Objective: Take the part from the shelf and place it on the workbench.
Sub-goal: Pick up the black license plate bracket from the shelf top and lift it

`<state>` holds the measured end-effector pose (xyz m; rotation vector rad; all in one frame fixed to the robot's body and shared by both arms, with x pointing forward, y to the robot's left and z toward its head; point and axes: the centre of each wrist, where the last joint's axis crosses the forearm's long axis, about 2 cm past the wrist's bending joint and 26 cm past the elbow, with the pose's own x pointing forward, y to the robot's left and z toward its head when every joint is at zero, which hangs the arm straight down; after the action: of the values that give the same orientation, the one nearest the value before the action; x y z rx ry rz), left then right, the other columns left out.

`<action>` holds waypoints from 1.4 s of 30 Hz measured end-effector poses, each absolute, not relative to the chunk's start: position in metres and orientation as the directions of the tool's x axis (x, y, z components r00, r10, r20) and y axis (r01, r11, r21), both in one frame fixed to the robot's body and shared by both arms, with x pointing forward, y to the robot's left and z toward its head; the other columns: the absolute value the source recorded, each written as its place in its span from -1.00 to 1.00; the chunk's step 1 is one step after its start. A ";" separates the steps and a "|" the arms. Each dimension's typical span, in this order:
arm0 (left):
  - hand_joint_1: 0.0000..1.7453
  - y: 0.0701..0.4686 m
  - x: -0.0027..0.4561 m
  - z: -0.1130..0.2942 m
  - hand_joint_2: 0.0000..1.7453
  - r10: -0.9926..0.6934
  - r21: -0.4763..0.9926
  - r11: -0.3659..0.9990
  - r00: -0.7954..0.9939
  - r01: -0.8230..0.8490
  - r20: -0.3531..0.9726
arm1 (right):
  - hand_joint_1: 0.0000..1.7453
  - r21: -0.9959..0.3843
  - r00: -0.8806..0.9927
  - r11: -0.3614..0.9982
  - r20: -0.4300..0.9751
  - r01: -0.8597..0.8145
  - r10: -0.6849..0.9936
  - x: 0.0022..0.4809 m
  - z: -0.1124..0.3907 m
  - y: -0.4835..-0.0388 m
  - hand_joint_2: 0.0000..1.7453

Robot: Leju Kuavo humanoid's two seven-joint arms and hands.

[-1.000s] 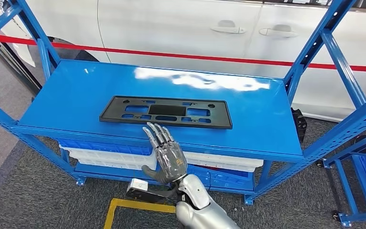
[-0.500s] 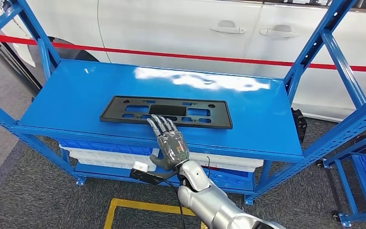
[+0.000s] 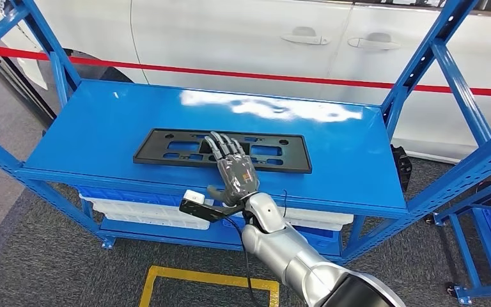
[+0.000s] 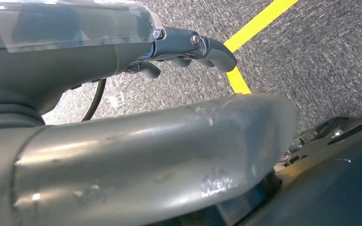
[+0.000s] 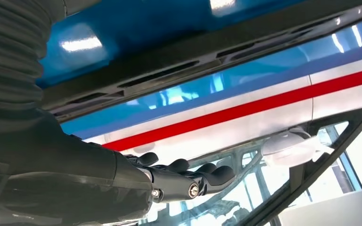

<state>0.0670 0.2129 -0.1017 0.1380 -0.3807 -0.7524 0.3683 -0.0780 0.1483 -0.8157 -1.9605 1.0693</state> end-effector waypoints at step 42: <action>-1.00 0.216 0.063 -0.103 -1.00 -0.633 0.195 0.772 0.704 0.605 0.321 | -1.00 -0.916 -0.464 0.392 0.311 0.086 0.829 0.360 0.125 -0.082 1.00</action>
<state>0.0633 0.2165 -0.1030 0.0771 -0.3859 -0.6895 0.3600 -0.0817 0.1246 -0.7933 -1.8277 1.1389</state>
